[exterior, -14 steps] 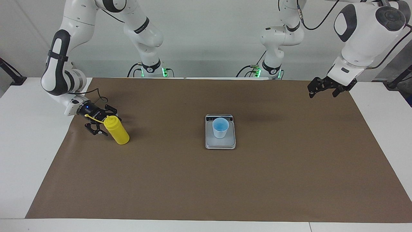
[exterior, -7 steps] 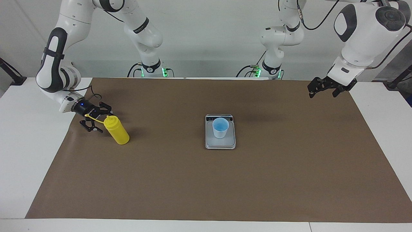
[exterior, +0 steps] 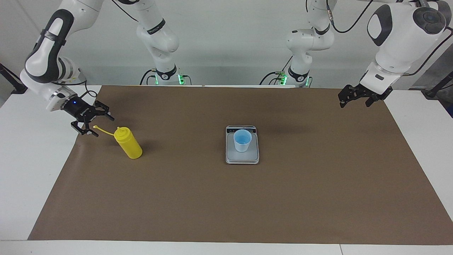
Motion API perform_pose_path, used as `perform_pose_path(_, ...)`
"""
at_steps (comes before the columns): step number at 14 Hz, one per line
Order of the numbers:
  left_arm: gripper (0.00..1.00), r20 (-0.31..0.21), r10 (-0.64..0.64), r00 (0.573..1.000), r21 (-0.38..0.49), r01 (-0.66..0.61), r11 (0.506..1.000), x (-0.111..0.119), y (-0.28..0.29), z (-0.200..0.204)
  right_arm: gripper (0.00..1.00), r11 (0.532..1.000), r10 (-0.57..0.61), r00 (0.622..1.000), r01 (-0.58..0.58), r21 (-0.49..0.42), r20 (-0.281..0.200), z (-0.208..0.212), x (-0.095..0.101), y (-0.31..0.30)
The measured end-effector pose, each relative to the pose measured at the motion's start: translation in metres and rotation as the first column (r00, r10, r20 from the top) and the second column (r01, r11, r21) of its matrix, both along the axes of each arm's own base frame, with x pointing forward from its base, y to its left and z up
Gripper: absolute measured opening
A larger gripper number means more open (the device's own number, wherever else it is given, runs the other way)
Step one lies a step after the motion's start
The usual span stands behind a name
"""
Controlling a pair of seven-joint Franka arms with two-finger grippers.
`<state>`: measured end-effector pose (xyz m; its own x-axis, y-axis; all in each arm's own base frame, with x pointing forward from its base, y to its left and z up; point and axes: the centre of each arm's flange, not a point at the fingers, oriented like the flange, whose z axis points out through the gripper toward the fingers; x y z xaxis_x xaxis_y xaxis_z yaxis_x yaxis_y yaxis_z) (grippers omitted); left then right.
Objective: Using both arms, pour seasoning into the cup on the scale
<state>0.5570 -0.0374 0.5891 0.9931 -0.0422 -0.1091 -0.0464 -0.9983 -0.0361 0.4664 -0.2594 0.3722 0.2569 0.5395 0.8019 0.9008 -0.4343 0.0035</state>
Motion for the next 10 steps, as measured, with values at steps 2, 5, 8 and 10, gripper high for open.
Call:
perform_pose_path(2,1.00,0.000,0.000,1.000,0.000,0.000,1.000,0.000,0.000,0.000,1.00,0.999,-0.024,0.998,0.022,-0.034,-0.058,0.028,-0.003,0.007)
perform_pose_path(5,1.00,0.000,0.000,1.000,0.000,0.000,1.000,0.000,0.000,0.000,1.00,0.993,-0.074,0.989,0.061,-0.100,-0.132,0.056,-0.002,0.016)
perform_pose_path(8,1.00,0.000,0.000,1.000,0.000,0.000,1.000,0.000,0.000,0.000,1.00,0.976,-0.143,0.971,0.107,-0.189,-0.190,0.085,0.002,0.030)
perform_pose_path(10,1.00,0.000,0.000,1.000,0.000,0.000,1.000,0.000,0.000,0.000,1.00,0.959,-0.208,0.950,0.152,-0.240,-0.231,0.102,0.004,0.041)
